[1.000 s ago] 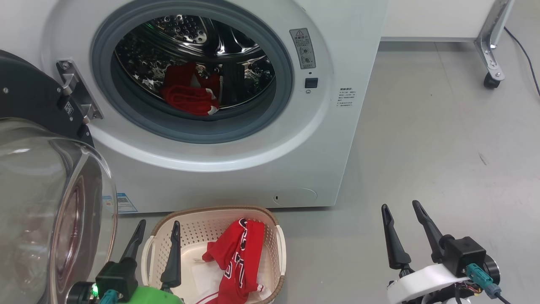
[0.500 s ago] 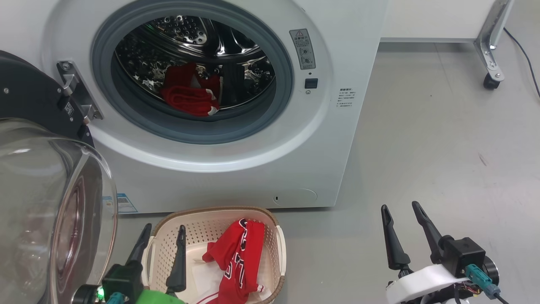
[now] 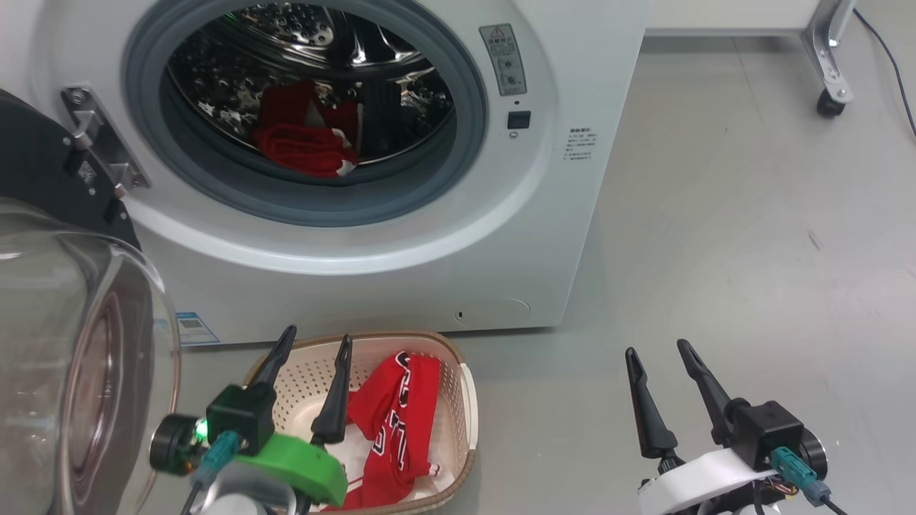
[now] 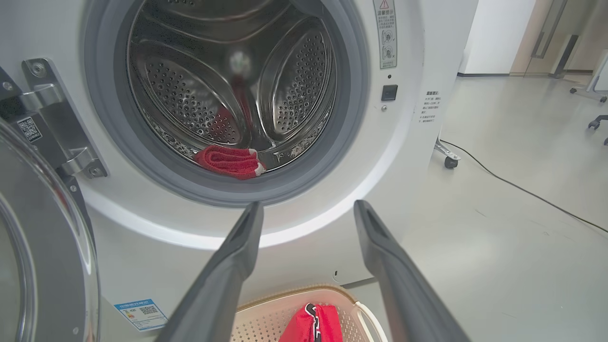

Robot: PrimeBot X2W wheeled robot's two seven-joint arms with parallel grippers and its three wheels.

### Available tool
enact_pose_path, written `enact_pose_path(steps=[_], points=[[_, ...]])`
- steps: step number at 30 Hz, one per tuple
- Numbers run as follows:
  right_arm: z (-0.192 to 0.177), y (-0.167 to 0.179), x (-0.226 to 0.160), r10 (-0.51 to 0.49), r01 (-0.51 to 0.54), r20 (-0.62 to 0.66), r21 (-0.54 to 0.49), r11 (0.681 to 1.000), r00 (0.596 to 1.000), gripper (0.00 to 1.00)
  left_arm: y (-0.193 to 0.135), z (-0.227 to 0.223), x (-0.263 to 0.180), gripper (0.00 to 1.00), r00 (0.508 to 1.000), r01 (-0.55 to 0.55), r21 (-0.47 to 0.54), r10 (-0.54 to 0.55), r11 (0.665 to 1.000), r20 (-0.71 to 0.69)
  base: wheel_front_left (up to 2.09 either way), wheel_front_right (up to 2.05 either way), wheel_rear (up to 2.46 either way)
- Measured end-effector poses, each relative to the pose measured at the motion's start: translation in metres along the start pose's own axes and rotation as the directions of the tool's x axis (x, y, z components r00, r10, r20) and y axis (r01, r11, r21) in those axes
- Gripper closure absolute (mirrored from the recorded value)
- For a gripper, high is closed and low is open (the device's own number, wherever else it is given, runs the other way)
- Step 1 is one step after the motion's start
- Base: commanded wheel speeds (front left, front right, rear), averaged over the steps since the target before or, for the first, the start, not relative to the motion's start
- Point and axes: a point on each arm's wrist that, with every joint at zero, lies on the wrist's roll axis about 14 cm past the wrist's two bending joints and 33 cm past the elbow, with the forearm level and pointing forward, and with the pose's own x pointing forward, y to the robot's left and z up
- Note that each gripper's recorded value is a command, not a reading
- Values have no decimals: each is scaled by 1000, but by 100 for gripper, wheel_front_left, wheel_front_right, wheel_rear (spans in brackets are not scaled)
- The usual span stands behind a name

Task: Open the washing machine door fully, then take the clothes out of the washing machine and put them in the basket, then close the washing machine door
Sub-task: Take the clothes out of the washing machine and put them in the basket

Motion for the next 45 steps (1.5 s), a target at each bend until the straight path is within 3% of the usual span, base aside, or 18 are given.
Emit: enact_pose_path(steps=[5, 18, 30, 45], points=[[0, -3, 8, -5, 5, 2, 4, 1000, 1000, 0, -12, 4, 31, 0, 998, 66, 3, -66, 998, -16, 0, 0, 0], [-8, -18, 35, -36, 36, -17, 35, 999, 999, 0, -27, -24, 125, 0, 955, 163, -26, -165, 986, -245, 0, 0, 0], [-19, -32, 59, -60, 63, -38, 83, 995, 997, 0, 9, -59, 190, 0, 885, 161, 50, -121, 986, -450, 0, 0, 0], [-32, -67, 64, -172, 180, -78, 113, 977, 982, 0, 43, -78, 261, 0, 817, 156, 108, -67, 982, -572, 0, 0, 0]])
